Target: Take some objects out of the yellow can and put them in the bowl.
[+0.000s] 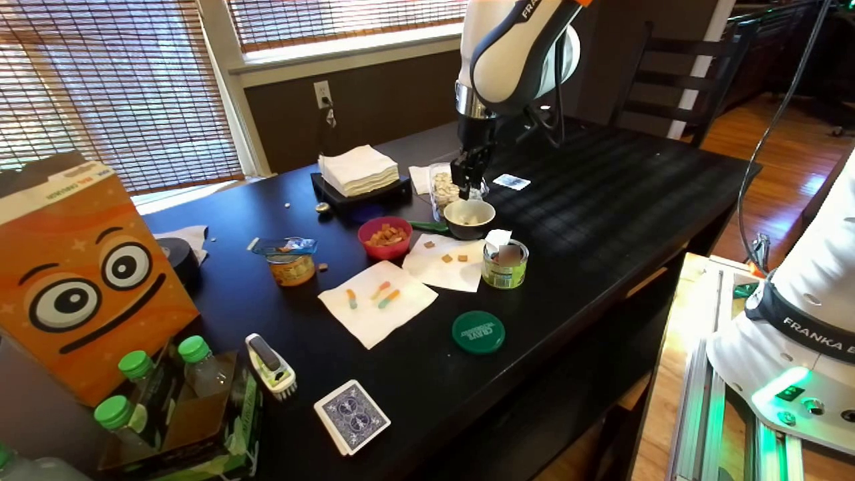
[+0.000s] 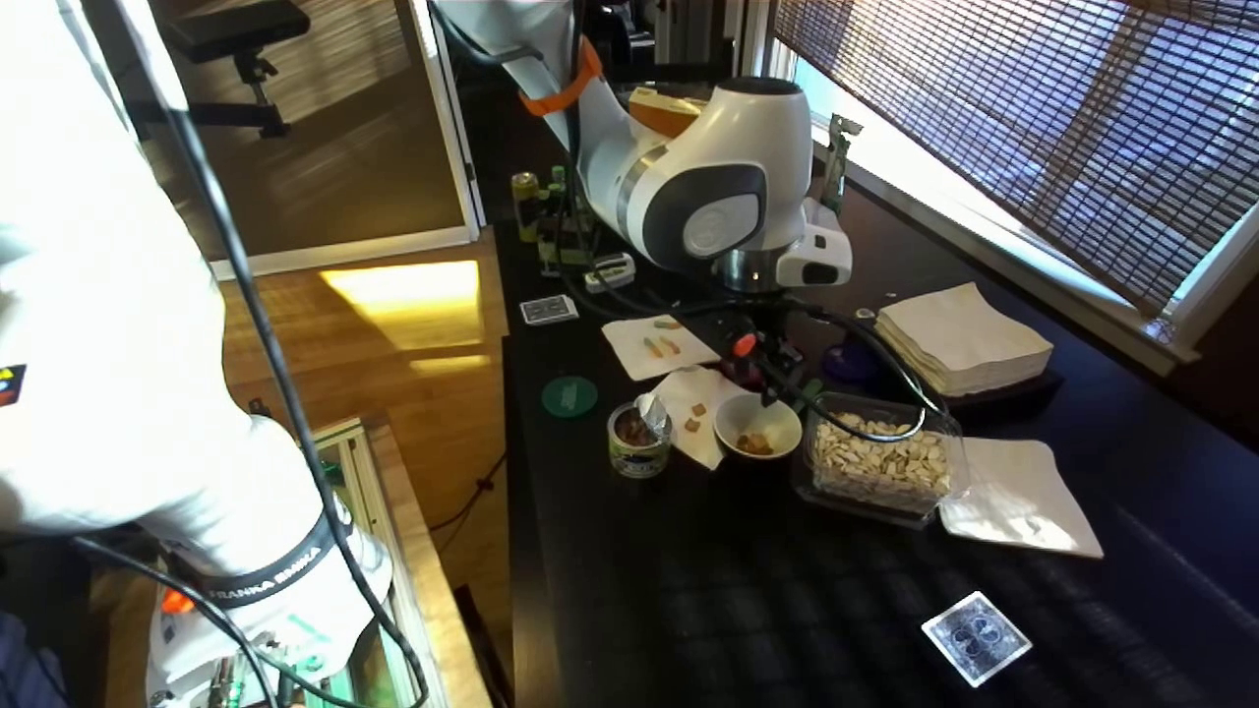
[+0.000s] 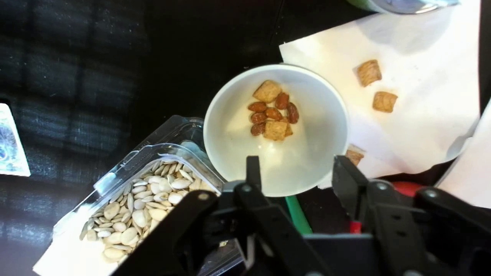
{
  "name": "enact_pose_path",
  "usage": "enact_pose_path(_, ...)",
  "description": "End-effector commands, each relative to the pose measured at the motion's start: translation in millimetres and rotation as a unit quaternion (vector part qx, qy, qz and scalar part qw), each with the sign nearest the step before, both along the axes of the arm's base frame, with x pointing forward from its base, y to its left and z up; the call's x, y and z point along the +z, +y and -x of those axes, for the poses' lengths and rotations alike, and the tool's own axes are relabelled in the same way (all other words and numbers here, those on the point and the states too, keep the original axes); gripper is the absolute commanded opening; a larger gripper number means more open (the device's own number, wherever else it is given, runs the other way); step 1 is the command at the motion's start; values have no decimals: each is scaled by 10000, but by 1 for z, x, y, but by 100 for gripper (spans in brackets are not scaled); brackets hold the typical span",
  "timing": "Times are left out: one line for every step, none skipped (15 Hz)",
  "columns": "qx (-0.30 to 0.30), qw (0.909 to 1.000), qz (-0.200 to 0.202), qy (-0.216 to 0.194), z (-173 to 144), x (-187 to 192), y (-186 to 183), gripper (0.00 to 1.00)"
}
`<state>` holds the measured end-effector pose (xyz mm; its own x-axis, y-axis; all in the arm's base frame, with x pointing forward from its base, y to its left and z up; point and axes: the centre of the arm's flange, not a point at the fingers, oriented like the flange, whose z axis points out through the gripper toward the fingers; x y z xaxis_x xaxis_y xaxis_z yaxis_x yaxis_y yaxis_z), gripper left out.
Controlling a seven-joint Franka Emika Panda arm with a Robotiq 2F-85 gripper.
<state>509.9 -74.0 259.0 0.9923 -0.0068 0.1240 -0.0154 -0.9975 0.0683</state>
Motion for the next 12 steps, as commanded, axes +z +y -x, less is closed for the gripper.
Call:
enact_pose_path(83, 9998, -174, 11, 12, 20, 9, 83)
enact_pose_path(106, 9995, -286, 67, 19, 25, 13, 91)
enact_pose_path(137, 9989, -419, 179, 26, 29, 19, 97)
enact_pose_path(179, 9979, -524, 327, 33, 32, 26, 100)
enact_pose_path(243, 9966, -642, 446, 41, 34, 33, 100)
enact_pose_path(274, 9951, -744, 588, 50, 37, 40, 100)
enact_pose_path(267, 9935, -836, 728, 59, 38, 47, 100)
enact_pose_path(220, 9920, -914, 844, 67, 40, 51, 100)
enact_pose_path(109, 9909, -952, 945, 77, 41, 56, 100)
enact_pose_path(16, 9898, -978, 1034, 85, 42, 60, 88)
enact_pose_path(-47, 9887, -1022, 1099, 93, 42, 63, 74)
enact_pose_path(-170, 9879, -1002, 1176, 101, 41, 68, 66)
